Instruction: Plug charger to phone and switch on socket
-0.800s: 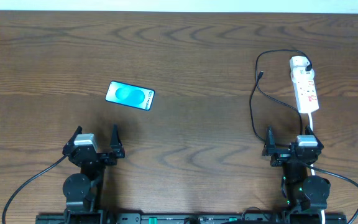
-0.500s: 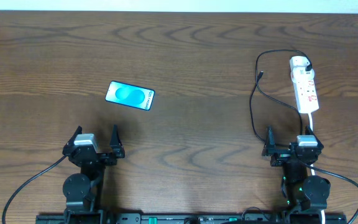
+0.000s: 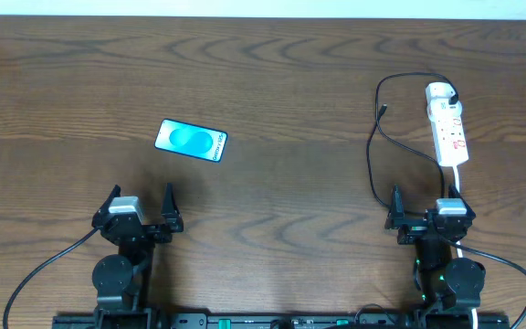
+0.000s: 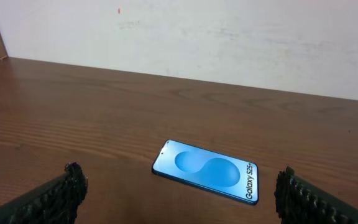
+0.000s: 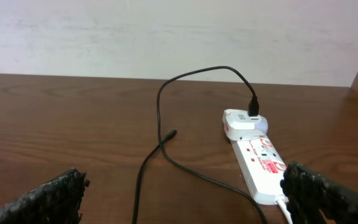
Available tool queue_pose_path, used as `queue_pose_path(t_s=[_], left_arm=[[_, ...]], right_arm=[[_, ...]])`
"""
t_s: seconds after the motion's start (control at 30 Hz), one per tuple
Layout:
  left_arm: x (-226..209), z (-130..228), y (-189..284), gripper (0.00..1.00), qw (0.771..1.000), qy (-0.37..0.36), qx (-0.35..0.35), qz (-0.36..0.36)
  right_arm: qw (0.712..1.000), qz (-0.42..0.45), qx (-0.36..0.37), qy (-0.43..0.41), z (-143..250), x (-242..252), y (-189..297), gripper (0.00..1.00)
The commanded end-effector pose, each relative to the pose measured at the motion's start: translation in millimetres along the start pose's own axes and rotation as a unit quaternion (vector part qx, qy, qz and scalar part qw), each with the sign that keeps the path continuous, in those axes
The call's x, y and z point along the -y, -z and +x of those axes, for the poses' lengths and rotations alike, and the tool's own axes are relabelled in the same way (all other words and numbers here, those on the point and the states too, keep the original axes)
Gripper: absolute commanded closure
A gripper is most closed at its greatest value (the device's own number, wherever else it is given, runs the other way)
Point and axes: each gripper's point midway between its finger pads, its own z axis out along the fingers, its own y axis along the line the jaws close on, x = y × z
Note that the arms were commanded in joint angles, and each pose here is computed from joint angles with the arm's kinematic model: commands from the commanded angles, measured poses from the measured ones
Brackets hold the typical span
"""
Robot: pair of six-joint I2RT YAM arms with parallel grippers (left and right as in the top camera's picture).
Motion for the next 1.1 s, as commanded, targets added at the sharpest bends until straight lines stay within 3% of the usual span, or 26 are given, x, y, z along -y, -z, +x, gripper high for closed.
queue_pose_path(t_s=[0.0,1.07], left_arm=[[0.0,16.9,-1.0,0.02,1.000,-0.006,-0.028,0.004],[0.0,16.9,-1.0,0.02,1.000,-0.006,-0.028,0.004]], right_arm=[[1.000,-0.014,0.001,0.008,0.2,-5.8,0.3,0.01],[1.000,-0.014,0.001,0.008,0.2,-5.8,0.3,0.01]])
